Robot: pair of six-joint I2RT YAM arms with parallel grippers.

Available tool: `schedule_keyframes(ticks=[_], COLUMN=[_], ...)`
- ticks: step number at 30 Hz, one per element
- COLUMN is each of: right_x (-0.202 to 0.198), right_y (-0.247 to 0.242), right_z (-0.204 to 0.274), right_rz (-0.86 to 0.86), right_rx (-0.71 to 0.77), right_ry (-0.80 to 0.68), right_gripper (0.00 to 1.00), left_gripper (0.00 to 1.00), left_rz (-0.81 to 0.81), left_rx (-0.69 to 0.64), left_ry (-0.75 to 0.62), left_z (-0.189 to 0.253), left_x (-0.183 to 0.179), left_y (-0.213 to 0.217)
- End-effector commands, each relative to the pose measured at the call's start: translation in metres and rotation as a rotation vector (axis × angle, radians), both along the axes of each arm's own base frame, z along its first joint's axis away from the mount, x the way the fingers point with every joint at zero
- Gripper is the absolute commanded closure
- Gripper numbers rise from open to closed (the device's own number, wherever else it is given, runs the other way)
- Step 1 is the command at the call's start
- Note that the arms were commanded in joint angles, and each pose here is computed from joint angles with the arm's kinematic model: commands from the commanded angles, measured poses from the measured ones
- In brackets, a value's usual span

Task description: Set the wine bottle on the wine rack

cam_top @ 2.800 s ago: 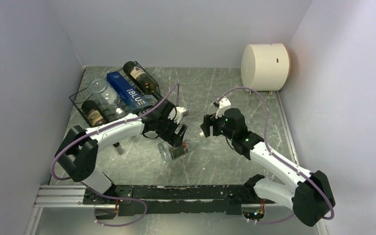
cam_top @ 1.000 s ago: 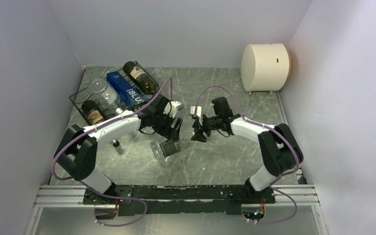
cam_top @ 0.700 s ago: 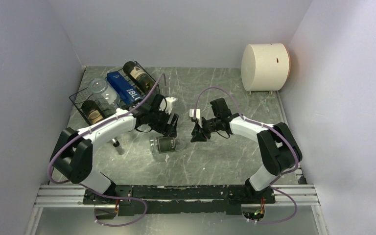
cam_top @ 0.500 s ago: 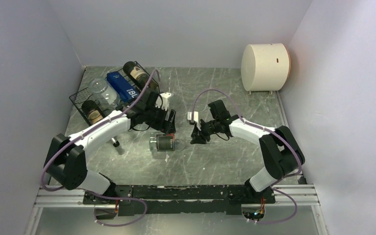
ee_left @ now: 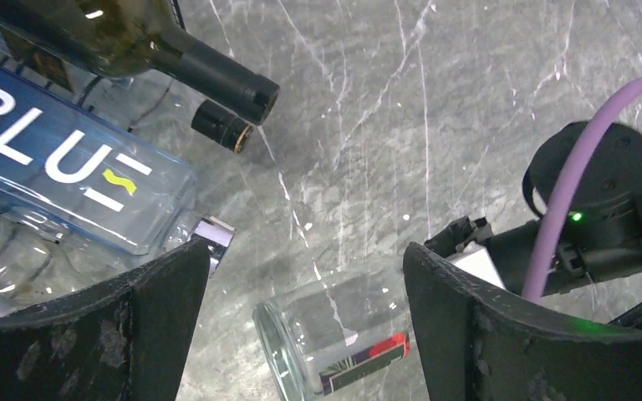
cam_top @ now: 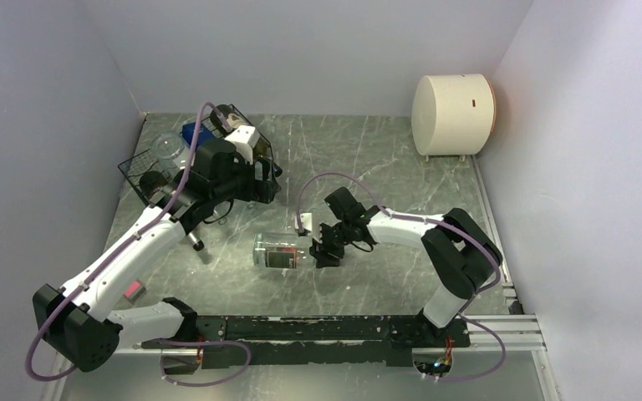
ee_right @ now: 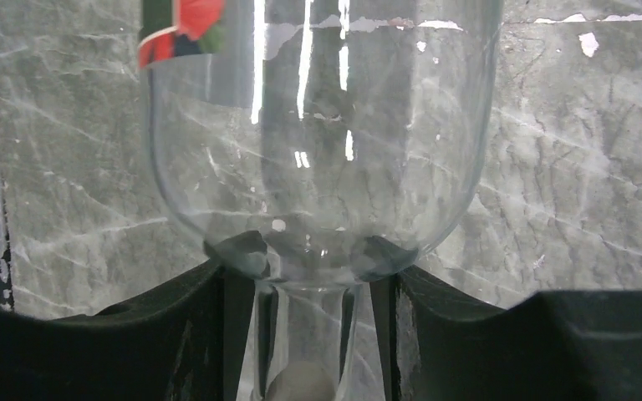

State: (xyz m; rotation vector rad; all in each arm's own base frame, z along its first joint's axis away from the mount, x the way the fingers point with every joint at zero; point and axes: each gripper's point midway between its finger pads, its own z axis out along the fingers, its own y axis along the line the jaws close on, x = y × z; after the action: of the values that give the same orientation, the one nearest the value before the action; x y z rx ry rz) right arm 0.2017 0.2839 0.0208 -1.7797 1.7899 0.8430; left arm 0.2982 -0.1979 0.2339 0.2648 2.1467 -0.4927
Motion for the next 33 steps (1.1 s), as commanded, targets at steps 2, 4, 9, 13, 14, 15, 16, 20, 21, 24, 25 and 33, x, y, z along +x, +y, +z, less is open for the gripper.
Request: schedule_keyframes(ticks=[2,4,9,13,14,15,16,20,21,24,25,33], right_x=[0.006,0.007,0.007,0.006,0.005,0.005,0.005,0.009,0.010,0.014,0.014,0.003], right_y=[0.005,0.004,0.003,0.000,0.000,0.001,0.003,0.014,0.017,0.021,0.022,0.020], right_z=[-0.007,-0.007,-0.007,-0.006,-0.005,-0.002,0.002,0.029,0.037,0.059,0.065,0.114], right_rz=[-0.024,-0.033,-0.041,-0.045,-0.045,-0.045,-0.049,-0.093,-0.108,-0.164,-0.174,-0.216], right_rx=[-0.068,-0.070,-0.069,-0.074,-0.070,-0.062,-0.049,0.046,0.073,0.148,0.168,0.332], right_ry=[-0.050,-0.059,-0.068,-0.072,-0.072,-0.073,-0.076,-0.093,-0.100,-0.121,-0.125,-0.165], right_gripper=[0.47,0.48,0.78,1.00,1.00,1.00,1.00,1.00,1.00,1.00,1.00,1.00], left_gripper=[0.10,0.10,0.10,0.09,0.10,0.10,0.10,0.09,0.09,0.09,0.09,0.09], left_rz=[0.063,0.065,0.066,0.071,0.073,0.073,0.075,0.086,0.090,0.100,0.103,0.127], left_rx=[-0.012,-0.010,-0.009,-0.005,-0.005,-0.005,-0.005,-0.012,-0.015,-0.023,-0.026,-0.040], left_ry=[-0.057,-0.060,-0.067,-0.075,-0.077,-0.083,-0.087,-0.110,-0.118,-0.139,-0.145,-0.204], left_z=[0.021,0.022,0.024,0.026,0.028,0.029,0.031,0.041,0.044,0.052,0.055,0.081], left_x=[0.009,0.009,0.008,0.009,0.009,0.008,0.008,0.008,0.008,0.007,0.007,0.003], left_y=[0.010,0.011,0.011,0.013,0.014,0.015,0.015,0.018,0.019,0.022,0.023,0.032])
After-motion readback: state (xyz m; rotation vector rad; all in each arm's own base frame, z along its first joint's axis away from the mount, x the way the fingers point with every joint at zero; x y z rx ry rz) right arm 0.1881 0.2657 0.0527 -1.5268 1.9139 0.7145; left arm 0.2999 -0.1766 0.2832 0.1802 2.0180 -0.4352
